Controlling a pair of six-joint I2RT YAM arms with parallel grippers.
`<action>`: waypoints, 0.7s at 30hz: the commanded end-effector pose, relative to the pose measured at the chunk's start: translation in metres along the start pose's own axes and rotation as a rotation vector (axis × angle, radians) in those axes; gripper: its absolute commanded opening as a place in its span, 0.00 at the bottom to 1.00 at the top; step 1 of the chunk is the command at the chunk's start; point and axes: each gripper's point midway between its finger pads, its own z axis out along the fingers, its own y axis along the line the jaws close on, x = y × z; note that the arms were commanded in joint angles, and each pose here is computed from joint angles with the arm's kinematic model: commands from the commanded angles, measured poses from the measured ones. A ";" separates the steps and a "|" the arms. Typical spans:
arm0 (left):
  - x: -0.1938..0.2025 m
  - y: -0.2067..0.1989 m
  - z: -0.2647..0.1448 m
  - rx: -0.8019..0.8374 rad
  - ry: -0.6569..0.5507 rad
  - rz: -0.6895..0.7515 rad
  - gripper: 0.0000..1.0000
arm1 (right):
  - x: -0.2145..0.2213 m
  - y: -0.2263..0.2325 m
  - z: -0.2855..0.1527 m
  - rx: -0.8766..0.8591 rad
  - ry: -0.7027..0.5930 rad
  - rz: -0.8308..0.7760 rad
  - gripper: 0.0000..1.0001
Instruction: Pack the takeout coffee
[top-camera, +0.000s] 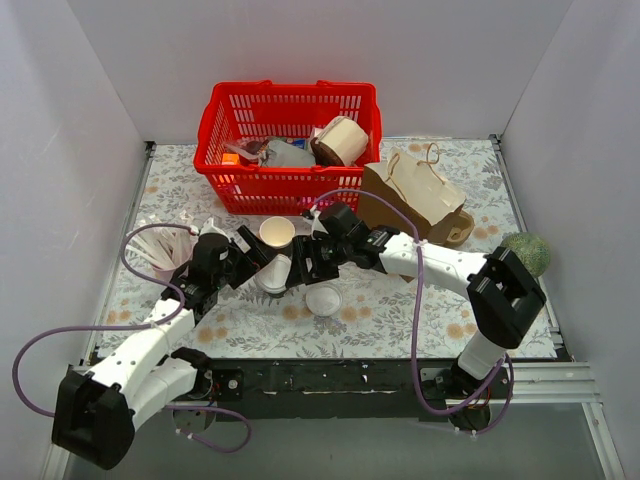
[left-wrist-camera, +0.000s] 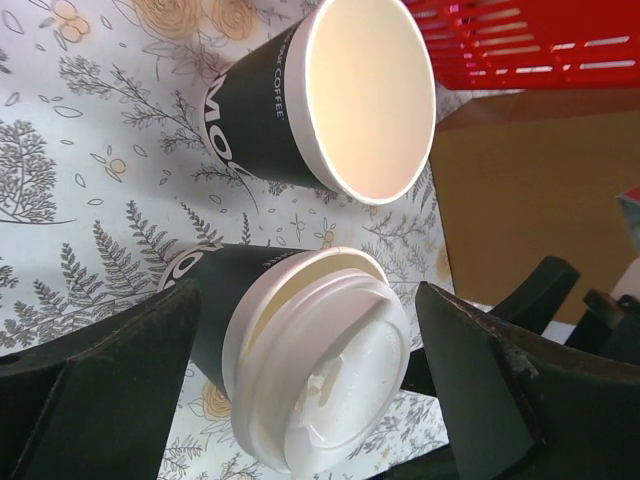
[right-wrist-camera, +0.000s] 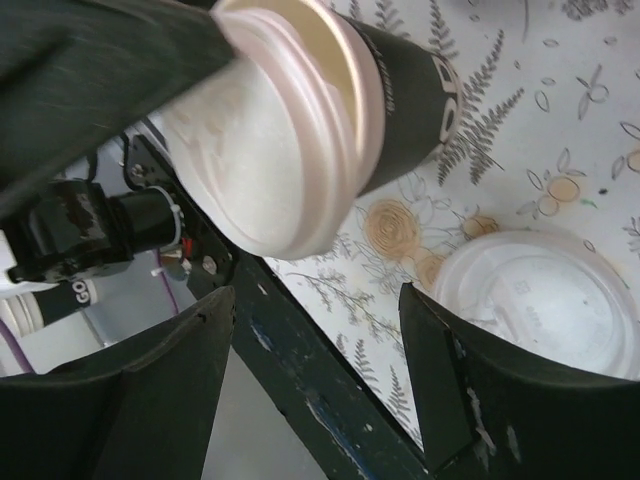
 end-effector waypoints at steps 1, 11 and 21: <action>-0.009 -0.026 0.002 0.106 0.007 0.046 0.89 | -0.018 0.029 -0.004 -0.111 -0.085 0.012 0.73; -0.007 -0.024 0.004 0.131 0.007 0.047 0.85 | -0.033 0.024 0.014 -0.079 -0.102 0.054 0.66; 0.012 -0.021 0.002 0.163 0.081 0.032 0.75 | -0.043 0.018 0.024 -0.015 -0.078 0.039 0.56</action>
